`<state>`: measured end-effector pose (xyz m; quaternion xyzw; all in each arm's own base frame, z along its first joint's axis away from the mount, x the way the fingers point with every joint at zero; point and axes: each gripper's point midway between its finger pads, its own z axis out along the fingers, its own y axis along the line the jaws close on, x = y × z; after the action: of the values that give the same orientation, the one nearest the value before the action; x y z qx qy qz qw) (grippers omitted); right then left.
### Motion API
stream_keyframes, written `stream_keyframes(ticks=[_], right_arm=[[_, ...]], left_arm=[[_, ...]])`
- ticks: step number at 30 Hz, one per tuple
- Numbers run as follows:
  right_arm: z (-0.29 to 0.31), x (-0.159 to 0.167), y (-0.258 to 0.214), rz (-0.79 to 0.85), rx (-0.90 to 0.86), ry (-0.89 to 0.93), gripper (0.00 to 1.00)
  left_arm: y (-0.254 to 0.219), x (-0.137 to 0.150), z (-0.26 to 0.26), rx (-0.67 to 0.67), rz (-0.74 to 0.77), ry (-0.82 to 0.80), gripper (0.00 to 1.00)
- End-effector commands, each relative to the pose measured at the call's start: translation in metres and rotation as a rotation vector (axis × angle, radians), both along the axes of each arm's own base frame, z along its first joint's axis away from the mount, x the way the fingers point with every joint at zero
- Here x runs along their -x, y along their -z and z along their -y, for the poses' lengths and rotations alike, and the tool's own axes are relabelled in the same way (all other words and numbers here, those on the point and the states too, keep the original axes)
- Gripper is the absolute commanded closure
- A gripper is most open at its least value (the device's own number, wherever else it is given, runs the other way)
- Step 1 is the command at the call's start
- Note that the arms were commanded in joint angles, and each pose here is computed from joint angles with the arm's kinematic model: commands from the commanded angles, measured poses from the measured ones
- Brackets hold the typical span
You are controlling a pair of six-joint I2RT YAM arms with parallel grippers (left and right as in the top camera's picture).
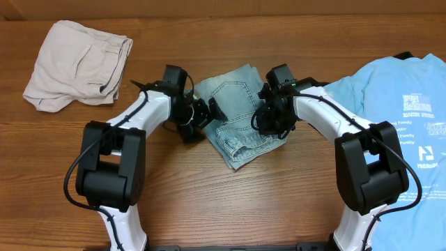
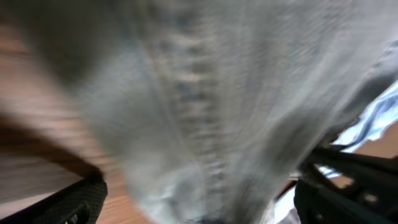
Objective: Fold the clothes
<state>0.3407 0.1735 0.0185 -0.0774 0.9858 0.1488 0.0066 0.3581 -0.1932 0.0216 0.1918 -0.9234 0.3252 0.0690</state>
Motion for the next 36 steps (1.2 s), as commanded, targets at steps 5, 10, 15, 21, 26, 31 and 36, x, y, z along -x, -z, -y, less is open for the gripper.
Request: stream_keyframes(ticks=[5, 10, 15, 21, 26, 31, 36], right_arm=[[-0.001, 0.005, 0.014, -0.04, -0.006, 0.005, 0.96], [-0.001, 0.006, 0.014, -0.041, -0.006, 0.005, 0.96], [-0.002, 0.005, 0.014, -0.038, -0.007, 0.004, 0.96], [0.002, 0.012, 0.005, -0.067, 0.004, 0.0, 0.96], [0.009, 0.009, -0.048, -0.018, -0.02, -0.006, 0.96], [0.012, -0.01, -0.111, 0.168, -0.077, 0.016, 0.96], [0.014, -0.019, -0.14, 0.273, -0.109, 0.026, 0.96]], left_arm=[[0.088, 0.019, 0.033, 0.081, -0.198, -0.058, 0.01], [0.101, 0.013, 0.048, 0.158, -0.2, -0.069, 0.47], [0.099, 0.003, 0.046, 0.138, -0.158, -0.067, 0.89], [0.083, -0.002, 0.041, 0.093, -0.104, 0.0, 0.96], [0.035, -0.02, -0.004, -0.179, 0.035, 0.105, 0.96], [-0.063, -0.055, -0.048, -0.309, 0.243, 0.142, 0.96], [-0.169, -0.1, -0.084, -0.209, 0.477, -0.002, 0.97]])
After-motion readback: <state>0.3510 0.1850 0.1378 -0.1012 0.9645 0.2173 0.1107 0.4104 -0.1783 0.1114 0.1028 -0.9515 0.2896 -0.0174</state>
